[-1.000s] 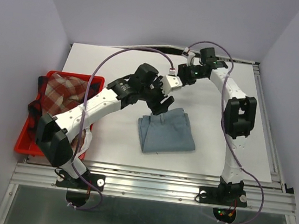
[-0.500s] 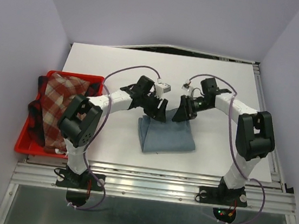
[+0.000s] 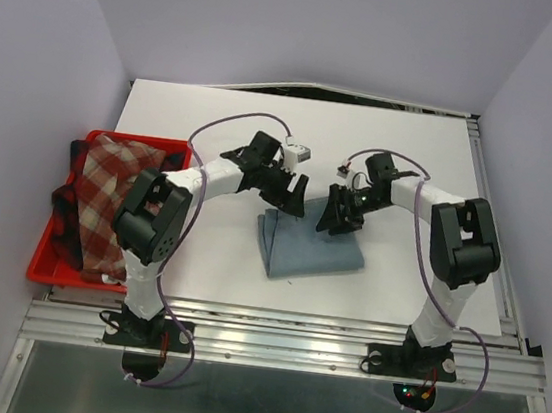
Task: Fold and stack the skirts
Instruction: Fold the skirt, then neatly place the folded skirt to the corner
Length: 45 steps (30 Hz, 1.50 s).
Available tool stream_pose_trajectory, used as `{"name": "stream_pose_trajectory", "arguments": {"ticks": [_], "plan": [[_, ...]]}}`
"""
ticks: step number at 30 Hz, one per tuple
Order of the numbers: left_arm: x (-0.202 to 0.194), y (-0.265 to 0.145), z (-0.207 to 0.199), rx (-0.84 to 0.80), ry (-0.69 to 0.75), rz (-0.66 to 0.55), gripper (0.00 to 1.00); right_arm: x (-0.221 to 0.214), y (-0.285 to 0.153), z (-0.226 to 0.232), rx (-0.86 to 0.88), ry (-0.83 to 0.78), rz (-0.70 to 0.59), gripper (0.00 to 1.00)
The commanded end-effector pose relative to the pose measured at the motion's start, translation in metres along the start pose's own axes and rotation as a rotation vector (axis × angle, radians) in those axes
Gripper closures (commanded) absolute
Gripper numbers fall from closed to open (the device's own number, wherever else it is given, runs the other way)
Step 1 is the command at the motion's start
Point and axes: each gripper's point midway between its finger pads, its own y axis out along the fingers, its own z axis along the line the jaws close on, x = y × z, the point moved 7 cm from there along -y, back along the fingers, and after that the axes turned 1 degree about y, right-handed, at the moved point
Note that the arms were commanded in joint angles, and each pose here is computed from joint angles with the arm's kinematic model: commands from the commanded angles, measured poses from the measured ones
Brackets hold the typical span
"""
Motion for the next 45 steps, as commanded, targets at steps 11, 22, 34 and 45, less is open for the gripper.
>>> {"name": "stream_pose_trajectory", "arguments": {"ticks": [11,22,34,45], "plan": [[0.071,-0.196,-0.047,0.334,0.253,-0.427,0.01,-0.001,-0.013,0.096,-0.435,-0.481,-0.175,0.21],[0.027,-0.222,-0.035,0.445,0.262,-0.357,0.01,-0.034,0.024,0.04,-0.607,-0.457,0.023,0.24],[0.033,-0.222,-0.014,0.453,0.16,-0.387,0.01,0.047,0.087,0.005,-0.766,-0.384,-0.081,0.25],[0.029,-0.229,0.012,0.525,0.066,-0.42,0.01,0.191,0.154,-0.005,-0.702,-0.291,-0.322,0.26]]}}
